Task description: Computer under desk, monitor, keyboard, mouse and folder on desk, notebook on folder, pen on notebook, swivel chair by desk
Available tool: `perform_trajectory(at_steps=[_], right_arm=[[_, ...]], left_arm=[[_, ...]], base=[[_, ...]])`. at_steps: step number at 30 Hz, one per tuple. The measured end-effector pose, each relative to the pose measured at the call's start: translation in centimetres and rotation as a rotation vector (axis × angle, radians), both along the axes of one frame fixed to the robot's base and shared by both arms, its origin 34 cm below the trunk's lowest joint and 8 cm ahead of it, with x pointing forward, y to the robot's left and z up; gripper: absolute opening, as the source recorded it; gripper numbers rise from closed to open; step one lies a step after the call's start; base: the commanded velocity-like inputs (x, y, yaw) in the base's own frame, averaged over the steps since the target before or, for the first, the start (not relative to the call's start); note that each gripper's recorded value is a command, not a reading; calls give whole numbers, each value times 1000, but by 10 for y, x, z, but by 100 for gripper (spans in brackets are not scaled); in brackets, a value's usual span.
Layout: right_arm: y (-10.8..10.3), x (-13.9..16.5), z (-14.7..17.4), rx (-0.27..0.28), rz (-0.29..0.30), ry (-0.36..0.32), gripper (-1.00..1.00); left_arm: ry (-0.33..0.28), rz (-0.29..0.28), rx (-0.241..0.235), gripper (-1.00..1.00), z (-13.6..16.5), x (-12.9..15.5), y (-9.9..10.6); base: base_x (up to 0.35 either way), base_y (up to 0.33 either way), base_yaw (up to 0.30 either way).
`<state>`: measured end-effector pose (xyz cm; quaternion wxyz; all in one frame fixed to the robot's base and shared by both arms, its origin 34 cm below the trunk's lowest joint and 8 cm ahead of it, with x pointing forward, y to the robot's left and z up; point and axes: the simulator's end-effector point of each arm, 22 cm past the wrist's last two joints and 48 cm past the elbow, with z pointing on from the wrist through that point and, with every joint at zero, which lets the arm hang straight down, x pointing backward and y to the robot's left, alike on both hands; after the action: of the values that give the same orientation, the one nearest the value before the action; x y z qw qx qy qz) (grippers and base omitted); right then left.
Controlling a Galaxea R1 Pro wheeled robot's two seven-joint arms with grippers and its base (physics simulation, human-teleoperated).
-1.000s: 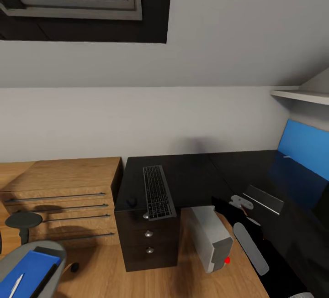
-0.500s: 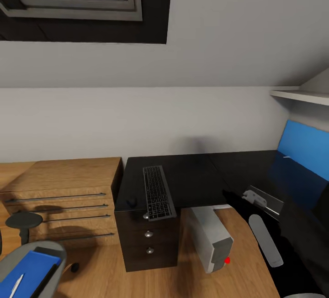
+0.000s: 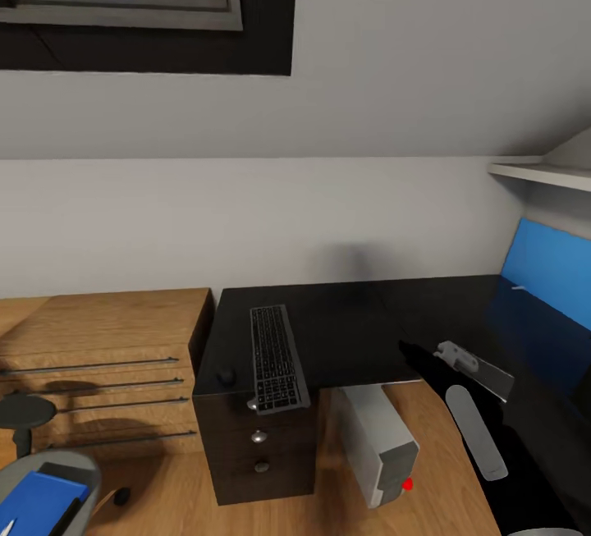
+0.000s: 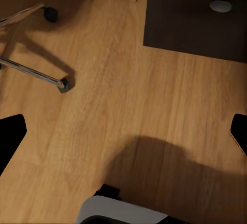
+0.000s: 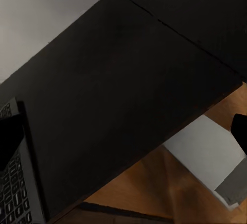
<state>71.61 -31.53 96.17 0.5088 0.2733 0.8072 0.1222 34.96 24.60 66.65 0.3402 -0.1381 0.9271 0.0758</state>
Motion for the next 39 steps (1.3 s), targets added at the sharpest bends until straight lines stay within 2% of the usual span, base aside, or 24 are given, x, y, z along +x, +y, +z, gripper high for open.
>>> perform_trajectory(at_steps=[12, 21, 25, 26, 30, 32, 39], right_arm=[[-2, 0, -1, -5, -4, -1, 100], [-27, 2, -12, -29, -103, -35, 100], [-45, 1, -17, -101, -151, -47, 100], [-55, 0, -19, -159, -172, -51, 100], [-76, -5, -31, -290, -206, -26, 100], [-84, -7, -36, -337, -219, -11, 100], [-101, 7, -42, -412, -246, 30, 100]], left_arm=[[-1, 6, 4, 100, 0, 0, 3], [-1, 7, 4, 100, 0, 0, 3], [-1, 6, 4, 100, 0, 0, 3], [-2, 6, 4, 100, 0, 0, 3], [-3, 6, 4, 100, 1, 1, 3], [-4, 6, 4, 100, 1, 1, 3], [-4, 6, 4, 100, 1, 1, 3]], base=[[126, -94, 0], [3, -2, 0], [73, 0, 0], [178, 0, 0], [237, 0, 0], [279, 0, 0], [184, 0, 0]])
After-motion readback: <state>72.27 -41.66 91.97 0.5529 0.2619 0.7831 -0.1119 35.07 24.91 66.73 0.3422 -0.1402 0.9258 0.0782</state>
